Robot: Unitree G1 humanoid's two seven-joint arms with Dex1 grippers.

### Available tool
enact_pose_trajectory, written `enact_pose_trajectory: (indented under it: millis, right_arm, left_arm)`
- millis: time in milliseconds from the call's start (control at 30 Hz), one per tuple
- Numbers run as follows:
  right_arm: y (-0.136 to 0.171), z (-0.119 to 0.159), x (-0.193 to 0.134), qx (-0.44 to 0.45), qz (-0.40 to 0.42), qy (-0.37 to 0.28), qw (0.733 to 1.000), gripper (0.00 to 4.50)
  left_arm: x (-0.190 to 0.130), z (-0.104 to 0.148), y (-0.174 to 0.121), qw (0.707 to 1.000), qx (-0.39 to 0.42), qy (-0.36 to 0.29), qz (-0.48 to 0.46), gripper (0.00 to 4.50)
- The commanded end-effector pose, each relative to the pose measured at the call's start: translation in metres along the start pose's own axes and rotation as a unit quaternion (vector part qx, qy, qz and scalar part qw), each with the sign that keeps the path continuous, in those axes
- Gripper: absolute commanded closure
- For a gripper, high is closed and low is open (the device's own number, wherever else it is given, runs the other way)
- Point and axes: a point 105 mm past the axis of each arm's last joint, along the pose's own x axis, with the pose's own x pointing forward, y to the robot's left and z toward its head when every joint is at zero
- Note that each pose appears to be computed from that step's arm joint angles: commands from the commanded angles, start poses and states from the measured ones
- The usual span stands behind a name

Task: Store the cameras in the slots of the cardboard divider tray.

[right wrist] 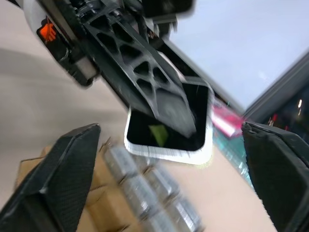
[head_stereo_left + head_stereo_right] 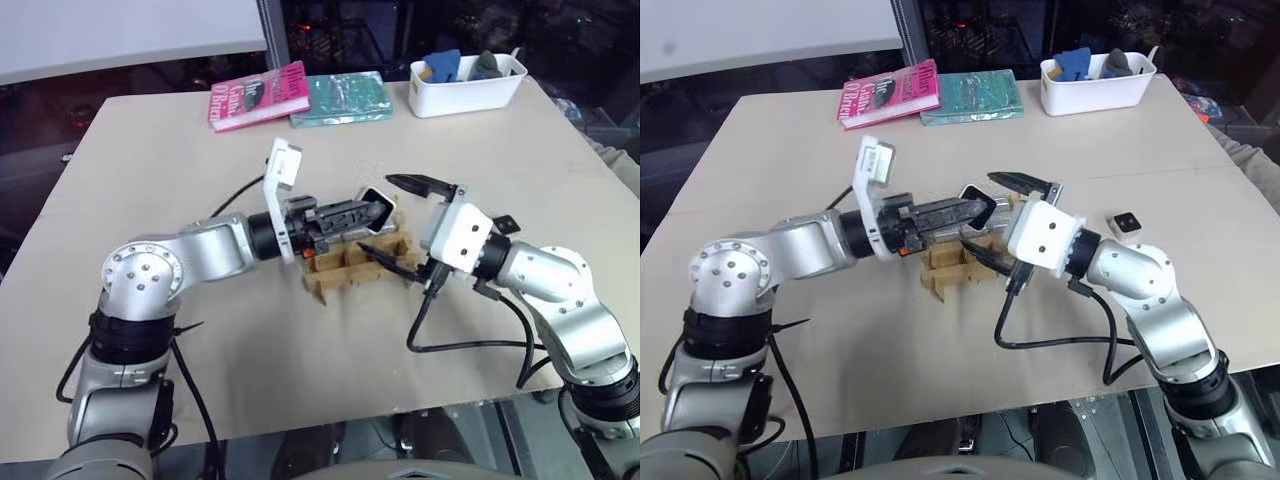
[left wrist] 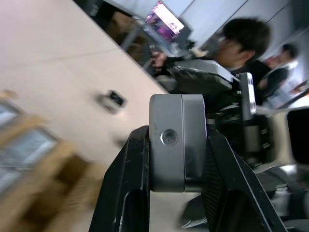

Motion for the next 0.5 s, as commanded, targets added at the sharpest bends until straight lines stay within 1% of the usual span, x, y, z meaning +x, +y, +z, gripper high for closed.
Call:
enact_pose_trajectory:
  millis: [33,133,200,267,367,500]
  right_arm:
    - [-0.008,0.006,-0.028,0.080,-0.030,-0.025,0.996,0.07]
    - [-0.006,0.006,-0.044,0.088,-0.030,-0.018,0.996,0.07]
    - [-0.001,0.010,-0.051,0.110,-0.020,-0.028,0.993,0.07]
    - [0.010,0.013,-0.057,0.120,0.002,-0.022,0.993,0.07]
    - [0.018,0.013,-0.062,0.130,0.014,-0.014,0.991,0.07]
    - [0.020,0.012,-0.064,0.129,0.003,-0.006,0.992,0.07]
  left_arm:
    - [-0.017,0.019,0.016,0.996,0.088,-0.011,0.000,3.73]
    - [-0.021,0.014,0.025,0.988,0.151,0.029,-0.018,3.73]
    - [-0.022,0.010,0.032,0.980,0.189,0.057,-0.029,3.73]
    - [-0.020,0.003,0.041,0.968,0.228,0.100,-0.044,3.73]
    - [-0.018,-0.005,0.048,0.953,0.258,0.144,-0.069,3.73]
    - [-0.015,-0.016,0.057,0.936,0.279,0.197,-0.090,3.73]
